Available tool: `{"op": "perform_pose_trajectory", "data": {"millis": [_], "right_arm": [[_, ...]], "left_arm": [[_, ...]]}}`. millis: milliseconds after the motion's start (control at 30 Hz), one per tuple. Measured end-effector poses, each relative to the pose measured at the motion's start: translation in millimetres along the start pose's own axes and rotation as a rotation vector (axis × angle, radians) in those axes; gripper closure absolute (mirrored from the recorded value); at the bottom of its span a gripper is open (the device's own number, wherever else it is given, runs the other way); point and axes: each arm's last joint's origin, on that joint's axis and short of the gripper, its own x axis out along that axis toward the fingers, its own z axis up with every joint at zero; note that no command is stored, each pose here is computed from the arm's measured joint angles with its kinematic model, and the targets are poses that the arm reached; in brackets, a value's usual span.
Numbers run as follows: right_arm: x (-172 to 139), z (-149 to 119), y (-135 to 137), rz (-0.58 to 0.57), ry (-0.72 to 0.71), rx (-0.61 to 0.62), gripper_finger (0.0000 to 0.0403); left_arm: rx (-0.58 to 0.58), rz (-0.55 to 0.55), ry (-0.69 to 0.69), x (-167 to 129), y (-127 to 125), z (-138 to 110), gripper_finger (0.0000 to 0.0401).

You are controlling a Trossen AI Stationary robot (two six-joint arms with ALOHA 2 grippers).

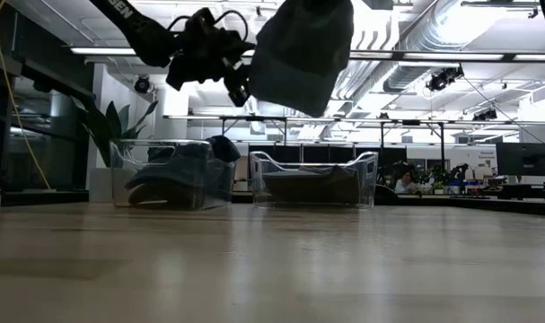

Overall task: Pick & Place hat
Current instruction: Put the gray cap into the right transparent bin

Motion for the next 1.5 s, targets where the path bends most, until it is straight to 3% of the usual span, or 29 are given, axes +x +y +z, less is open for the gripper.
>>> {"op": "perform_pose_trajectory", "data": {"millis": [267,433,600,800,1000,1200,1300,1500], "right_arm": [[-1.8,-0.6,-5.9,-0.079,0.002,0.048,0.0403],[-3.7,-0.7,-13.2,-0.193,-0.007,0.134,0.0403],[-5.6,2.7,-19.0,-0.314,-0.06,0.218,0.0403],[-12.5,3.3,-34.5,-0.38,-0.106,0.321,0.0403],[-16.1,8.6,-49.9,-0.411,-0.18,0.351,0.0403],[-10.3,12.0,-60.9,-0.427,-0.197,0.366,0.0403],[-6.2,12.2,-65.2,-0.435,-0.185,0.367,0.0403],[-2.3,11.8,-73.5,-0.464,-0.181,0.365,0.0403]], "left_arm": [[-0.037,0.117,-0.008,-22.8,11.6,-5.9,0.0235],[-0.02,0.214,-0.012,-36.0,11.4,-6.5,0.0235],[-0.01,0.3,0.027,-35.9,12.7,-13.3,0.0235],[0.018,0.41,0.091,-35.0,4.4,-17.7,0.0235],[0.134,0.515,0.172,-34.6,-28.7,-13.0,0.0235],[0.24,0.476,0.252,-24.5,-80.3,-12.6,0.0235],[0.292,0.468,0.252,-22.6,-104.9,-22.6,0.0235],[0.306,0.467,0.175,-26.5,-143.7,-66.5,0.0235]]}}
